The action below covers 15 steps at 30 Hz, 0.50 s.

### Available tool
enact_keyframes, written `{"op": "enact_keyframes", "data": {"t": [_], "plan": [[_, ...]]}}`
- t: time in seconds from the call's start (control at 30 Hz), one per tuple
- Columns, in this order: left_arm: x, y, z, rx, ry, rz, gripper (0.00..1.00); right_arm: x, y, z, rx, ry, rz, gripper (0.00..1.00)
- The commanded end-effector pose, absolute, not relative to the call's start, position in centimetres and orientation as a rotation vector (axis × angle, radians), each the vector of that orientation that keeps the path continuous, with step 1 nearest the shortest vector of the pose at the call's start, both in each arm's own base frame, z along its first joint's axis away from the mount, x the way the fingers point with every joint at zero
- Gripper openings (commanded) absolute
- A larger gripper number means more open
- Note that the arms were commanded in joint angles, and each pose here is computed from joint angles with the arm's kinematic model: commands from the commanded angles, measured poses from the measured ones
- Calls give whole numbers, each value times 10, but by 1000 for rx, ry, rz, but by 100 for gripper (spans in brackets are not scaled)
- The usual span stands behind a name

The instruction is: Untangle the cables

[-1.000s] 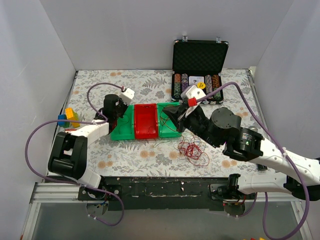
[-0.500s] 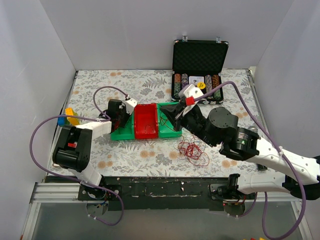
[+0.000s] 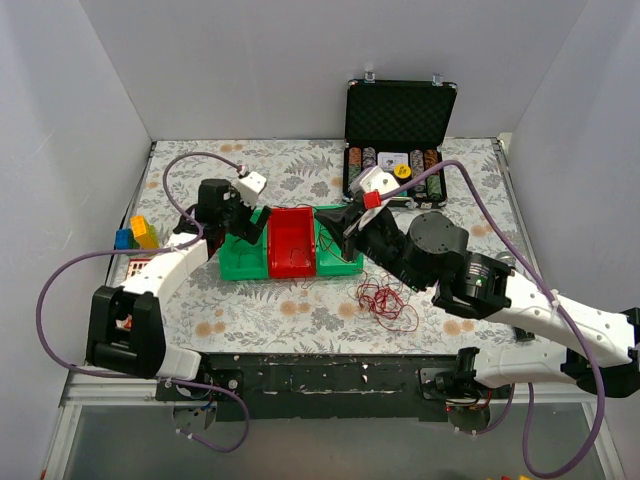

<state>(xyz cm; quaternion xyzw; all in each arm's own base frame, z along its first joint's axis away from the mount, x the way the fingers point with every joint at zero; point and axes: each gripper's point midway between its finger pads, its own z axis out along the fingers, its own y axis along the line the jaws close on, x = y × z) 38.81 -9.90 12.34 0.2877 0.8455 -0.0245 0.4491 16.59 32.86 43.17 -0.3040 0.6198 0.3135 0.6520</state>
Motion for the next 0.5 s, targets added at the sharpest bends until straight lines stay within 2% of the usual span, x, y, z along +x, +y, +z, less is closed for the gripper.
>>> {"op": "enact_keyframes", "data": {"t": [0.0,0.1,0.27,0.47], "plan": [[384,-100,168,686,2036,-101,95,166,327,467,-612,1343,758,1],[388,-96,198,618,2002,-142,98,167,333,468,-619,1341,760,1],[400,-81,245,494,1973,-244,98,171,354,474,-645,1332,755,1],[416,-29,285,283,1935,-298,98,185,383,504,-622,1252,743,1]]}}
